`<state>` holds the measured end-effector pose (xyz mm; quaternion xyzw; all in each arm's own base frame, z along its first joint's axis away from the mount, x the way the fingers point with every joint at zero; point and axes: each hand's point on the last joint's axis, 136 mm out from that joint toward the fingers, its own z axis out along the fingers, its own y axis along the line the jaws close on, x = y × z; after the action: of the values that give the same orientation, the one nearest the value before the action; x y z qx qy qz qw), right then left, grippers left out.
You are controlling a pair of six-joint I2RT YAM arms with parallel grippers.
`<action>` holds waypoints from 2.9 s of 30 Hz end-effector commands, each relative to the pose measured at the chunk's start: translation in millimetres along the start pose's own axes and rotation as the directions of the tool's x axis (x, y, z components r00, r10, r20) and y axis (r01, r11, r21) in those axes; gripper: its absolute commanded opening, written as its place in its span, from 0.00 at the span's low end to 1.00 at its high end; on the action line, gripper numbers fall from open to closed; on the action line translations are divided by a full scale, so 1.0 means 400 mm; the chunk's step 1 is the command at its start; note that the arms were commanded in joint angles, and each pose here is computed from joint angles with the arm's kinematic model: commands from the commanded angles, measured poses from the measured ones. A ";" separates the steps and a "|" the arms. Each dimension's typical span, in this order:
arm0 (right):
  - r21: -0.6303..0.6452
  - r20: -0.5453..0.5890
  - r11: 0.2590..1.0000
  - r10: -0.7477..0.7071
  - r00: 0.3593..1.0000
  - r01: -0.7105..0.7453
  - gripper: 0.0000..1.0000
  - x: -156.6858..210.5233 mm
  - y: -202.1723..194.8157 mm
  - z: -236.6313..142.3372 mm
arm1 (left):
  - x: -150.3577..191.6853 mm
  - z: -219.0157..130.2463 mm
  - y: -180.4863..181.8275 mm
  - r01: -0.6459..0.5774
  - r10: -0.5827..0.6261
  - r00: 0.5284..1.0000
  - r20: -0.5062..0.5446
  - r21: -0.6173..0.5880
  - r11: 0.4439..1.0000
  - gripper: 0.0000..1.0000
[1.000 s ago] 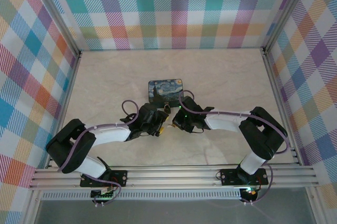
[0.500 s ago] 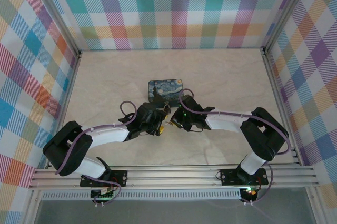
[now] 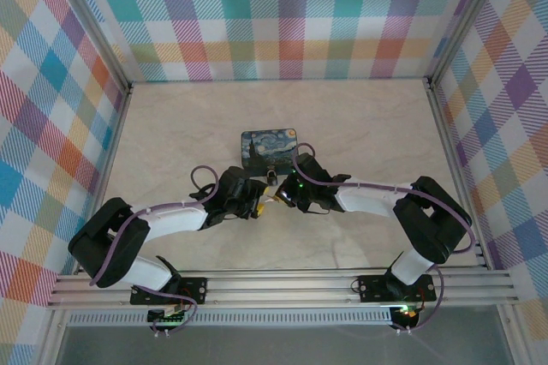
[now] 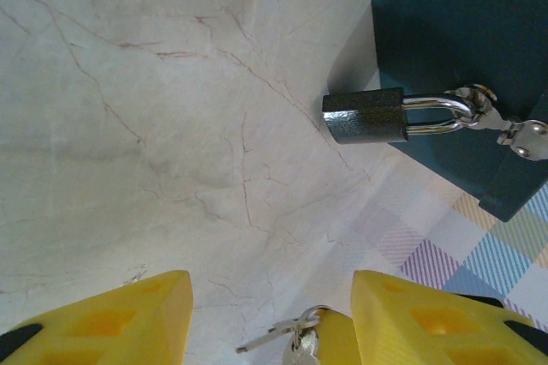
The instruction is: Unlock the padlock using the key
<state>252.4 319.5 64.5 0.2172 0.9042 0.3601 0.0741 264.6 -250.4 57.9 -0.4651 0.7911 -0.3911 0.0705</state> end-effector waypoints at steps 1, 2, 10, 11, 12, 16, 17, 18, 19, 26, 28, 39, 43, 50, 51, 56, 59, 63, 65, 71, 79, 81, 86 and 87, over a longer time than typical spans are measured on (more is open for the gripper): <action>-0.039 -0.010 0.999 0.013 1.000 -0.013 0.00 0.006 0.018 -0.006 | 0.000 -0.011 -0.016 0.019 -0.019 1.000 -0.010 0.032 0.999 0.51; -0.037 -0.011 0.999 0.014 1.000 -0.014 0.00 0.007 0.018 -0.004 | 0.000 -0.011 -0.017 0.018 -0.018 1.000 -0.011 0.032 0.999 0.50; -0.047 -0.009 0.999 0.017 1.000 -0.017 0.00 0.005 0.029 -0.002 | 0.003 -0.011 -0.021 0.031 -0.030 0.999 -0.018 0.039 0.999 0.44; -0.047 -0.009 0.999 0.017 1.000 -0.017 0.00 0.005 0.028 -0.001 | 0.002 -0.011 -0.022 0.031 -0.031 0.999 -0.017 0.040 0.999 0.43; -0.047 -0.009 0.999 0.018 1.000 -0.018 0.00 0.005 0.027 0.000 | 0.003 -0.010 -0.022 0.033 -0.032 0.999 -0.018 0.040 0.999 0.42; -0.052 -0.010 0.998 0.018 1.000 -0.018 0.00 0.006 0.029 0.001 | 0.003 -0.008 -0.025 0.040 -0.039 0.999 -0.022 0.045 0.998 0.36; -0.052 -0.011 0.999 0.017 1.000 -0.018 0.00 0.007 0.029 0.003 | 0.003 -0.008 -0.025 0.041 -0.040 0.999 -0.023 0.046 0.998 0.36; -0.051 -0.013 0.999 0.018 1.000 -0.019 0.00 0.008 0.027 0.004 | 0.004 -0.006 -0.026 0.042 -0.041 0.999 -0.023 0.048 0.998 0.35; -0.053 -0.015 0.998 0.017 1.000 -0.018 0.00 0.009 0.028 0.006 | 0.005 -0.006 -0.027 0.043 -0.042 0.999 -0.025 0.049 0.998 0.35; -0.058 -0.016 0.998 0.020 1.000 -0.021 0.00 0.012 0.027 0.007 | -0.002 -0.008 -0.020 0.044 -0.043 0.999 -0.016 0.046 0.998 0.22; -0.060 -0.015 0.998 0.023 1.000 -0.024 0.00 0.012 0.025 0.008 | -0.004 -0.008 -0.017 0.045 -0.044 0.999 -0.015 0.044 0.998 0.18; -0.061 -0.001 0.998 0.003 1.000 -0.003 0.03 0.008 0.026 -0.003 | -0.020 -0.028 -0.018 0.017 -0.017 1.000 0.013 0.039 0.999 0.00; -0.043 0.018 0.999 -0.023 1.000 0.024 0.20 0.004 0.020 -0.019 | -0.023 -0.044 -0.035 -0.029 0.028 0.999 0.027 0.044 0.999 0.00; -0.015 0.045 0.982 -0.187 0.981 0.187 0.41 -0.016 0.017 -0.075 | -0.010 -0.088 -0.098 -0.227 0.225 0.973 0.050 0.052 0.972 0.00; -0.012 0.048 0.968 -0.251 0.967 0.251 0.41 -0.020 0.023 -0.085 | -0.004 -0.090 -0.106 -0.247 0.245 0.969 0.044 0.058 0.967 0.00; -0.024 0.009 0.866 -0.499 0.867 0.499 0.41 -0.001 0.073 -0.132 | 0.013 -0.098 -0.128 -0.340 0.339 0.940 0.027 0.063 0.938 0.00; -0.035 -0.003 0.828 -0.559 0.829 0.559 0.40 0.011 0.076 -0.162 | 0.031 -0.105 -0.159 -0.456 0.456 0.890 0.016 0.084 0.886 0.00; -0.138 -0.026 0.755 -0.650 0.760 0.641 0.38 0.054 0.079 -0.199 | 0.081 -0.096 -0.187 -0.601 0.612 0.786 -0.083 0.123 0.789 0.00; -0.184 -0.041 0.717 -0.689 0.724 0.672 0.37 0.080 0.075 -0.214 | 0.110 -0.094 -0.195 -0.638 0.659 0.739 -0.140 0.166 0.752 0.00; -0.258 -0.030 0.718 -0.675 0.737 0.647 0.34 0.085 0.070 -0.244 | 0.126 -0.117 -0.194 -0.766 0.794 0.589 -0.150 0.210 0.607 0.00; -0.419 0.039 0.714 -0.602 0.797 0.560 0.41 0.086 0.112 -0.299 | 0.141 -0.165 -0.232 -0.790 0.885 0.450 -0.114 0.411 0.455 0.00; -0.453 0.040 0.707 -0.592 0.805 0.542 0.42 0.087 0.122 -0.295 | 0.140 -0.176 -0.240 -0.776 0.890 0.444 -0.101 0.453 0.438 0.00; -0.505 0.034 0.697 -0.574 0.818 0.510 0.42 0.079 0.150 -0.270 | 0.144 -0.194 -0.256 -0.782 0.912 0.402 -0.083 0.487 0.389 0.00; -0.505 0.037 0.697 -0.572 0.820 0.509 0.42 0.074 0.152 -0.263 | 0.144 -0.197 -0.256 -0.783 0.916 0.393 -0.081 0.492 0.380 0.00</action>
<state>211.7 298.0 171.7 -0.1005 0.8316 0.5198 0.1679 271.2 -276.3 176.1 0.0657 0.8474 -0.4899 0.1937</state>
